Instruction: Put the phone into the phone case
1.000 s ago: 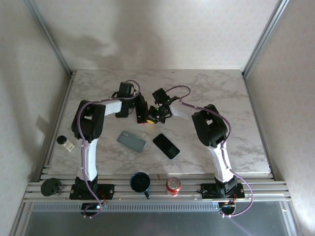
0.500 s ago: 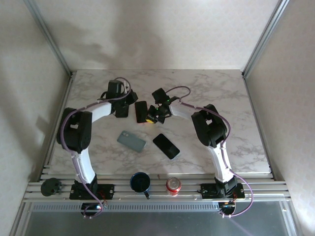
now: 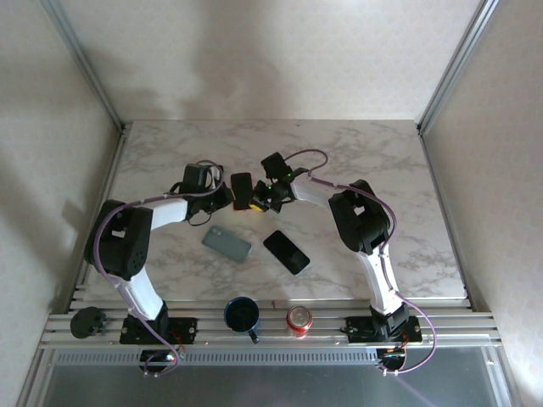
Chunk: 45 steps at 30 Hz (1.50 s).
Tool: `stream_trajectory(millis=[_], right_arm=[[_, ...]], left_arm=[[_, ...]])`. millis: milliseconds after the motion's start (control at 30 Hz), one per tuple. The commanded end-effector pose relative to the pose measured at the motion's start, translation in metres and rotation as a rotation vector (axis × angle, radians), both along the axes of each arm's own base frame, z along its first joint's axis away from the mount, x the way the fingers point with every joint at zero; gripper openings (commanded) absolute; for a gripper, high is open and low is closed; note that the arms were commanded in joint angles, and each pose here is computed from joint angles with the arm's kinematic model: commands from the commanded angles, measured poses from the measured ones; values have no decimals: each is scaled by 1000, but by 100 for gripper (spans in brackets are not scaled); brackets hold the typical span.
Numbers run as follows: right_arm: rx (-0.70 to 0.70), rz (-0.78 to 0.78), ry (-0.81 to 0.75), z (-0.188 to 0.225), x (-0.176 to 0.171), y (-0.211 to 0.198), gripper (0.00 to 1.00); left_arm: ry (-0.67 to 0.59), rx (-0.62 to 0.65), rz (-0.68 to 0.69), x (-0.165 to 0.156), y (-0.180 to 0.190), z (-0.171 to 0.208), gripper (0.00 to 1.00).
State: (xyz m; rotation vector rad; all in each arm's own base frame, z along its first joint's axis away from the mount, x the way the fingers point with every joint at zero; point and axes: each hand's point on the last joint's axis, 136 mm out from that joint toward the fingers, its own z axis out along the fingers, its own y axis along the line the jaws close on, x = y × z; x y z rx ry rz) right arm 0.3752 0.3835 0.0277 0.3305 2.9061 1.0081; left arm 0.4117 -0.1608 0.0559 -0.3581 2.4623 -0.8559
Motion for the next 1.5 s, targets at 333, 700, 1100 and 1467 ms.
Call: stream_trajectory(millis=[333, 700, 1100, 1467], right_arm=[[-111, -23, 65, -47, -8, -10, 0], [-113, -29, 52, -47, 6, -5, 0], [-148, -36, 35, -52, 17, -10, 0], [-143, -37, 27, -50, 29, -10, 0]], left_arm=[[49, 51, 43, 18, 3, -32, 3], [41, 58, 64, 39, 1, -35, 3], [29, 68, 59, 62, -2, -34, 2], [19, 64, 57, 78, -2, -31, 3]])
